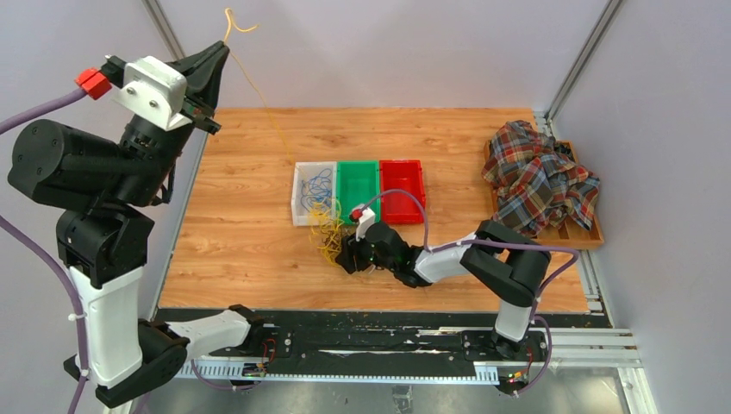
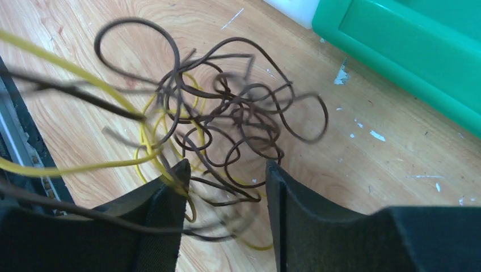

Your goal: Untangle the cables

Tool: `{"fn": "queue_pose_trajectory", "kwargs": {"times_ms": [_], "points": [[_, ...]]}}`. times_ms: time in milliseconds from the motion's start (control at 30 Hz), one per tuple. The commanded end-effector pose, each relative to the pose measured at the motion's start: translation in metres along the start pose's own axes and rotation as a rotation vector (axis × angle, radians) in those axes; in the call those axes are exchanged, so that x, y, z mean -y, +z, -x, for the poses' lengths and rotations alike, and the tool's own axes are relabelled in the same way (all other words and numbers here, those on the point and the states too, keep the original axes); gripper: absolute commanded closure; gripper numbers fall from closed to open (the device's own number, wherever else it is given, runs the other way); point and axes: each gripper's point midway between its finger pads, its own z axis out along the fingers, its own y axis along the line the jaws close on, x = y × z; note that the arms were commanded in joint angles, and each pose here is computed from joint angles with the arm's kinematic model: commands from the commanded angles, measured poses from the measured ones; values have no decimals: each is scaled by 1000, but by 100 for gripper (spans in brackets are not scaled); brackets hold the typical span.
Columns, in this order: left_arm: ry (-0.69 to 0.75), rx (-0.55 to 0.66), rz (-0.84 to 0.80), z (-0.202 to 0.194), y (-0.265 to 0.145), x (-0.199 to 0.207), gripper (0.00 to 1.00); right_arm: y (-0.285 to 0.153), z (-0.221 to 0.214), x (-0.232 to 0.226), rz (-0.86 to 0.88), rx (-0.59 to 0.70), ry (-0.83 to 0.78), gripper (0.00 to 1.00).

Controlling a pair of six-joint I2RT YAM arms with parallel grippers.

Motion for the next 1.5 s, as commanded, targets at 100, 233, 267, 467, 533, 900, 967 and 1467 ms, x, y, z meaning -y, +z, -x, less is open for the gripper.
{"fn": "queue_pose_trajectory", "kwargs": {"times_ms": [100, 233, 267, 467, 533, 900, 967, 1467], "points": [[-52, 49, -98, 17, -7, 16, 100, -27, 41, -16, 18, 120, -4, 32], [-116, 7, -268, -7, -16, 58, 100, -56, 94, -42, 87, 217, -72, 21], [-127, -2, -294, -12, -17, 65, 100, -63, 106, -50, 107, 235, -92, 21], [-163, -55, -343, -31, -18, 80, 100, -102, 173, -94, 226, 347, -231, 19], [-170, -64, -350, -34, -18, 82, 99, -109, 188, -103, 250, 373, -255, 20], [-191, -67, -356, -34, -18, 84, 100, -103, 225, -134, 337, 397, -324, 27], [-194, -61, -356, -31, -19, 84, 100, -96, 226, -131, 321, 392, -319, 35], [-243, -11, -361, -6, -19, 78, 100, -30, 190, -114, 285, 324, -204, 61]]}}
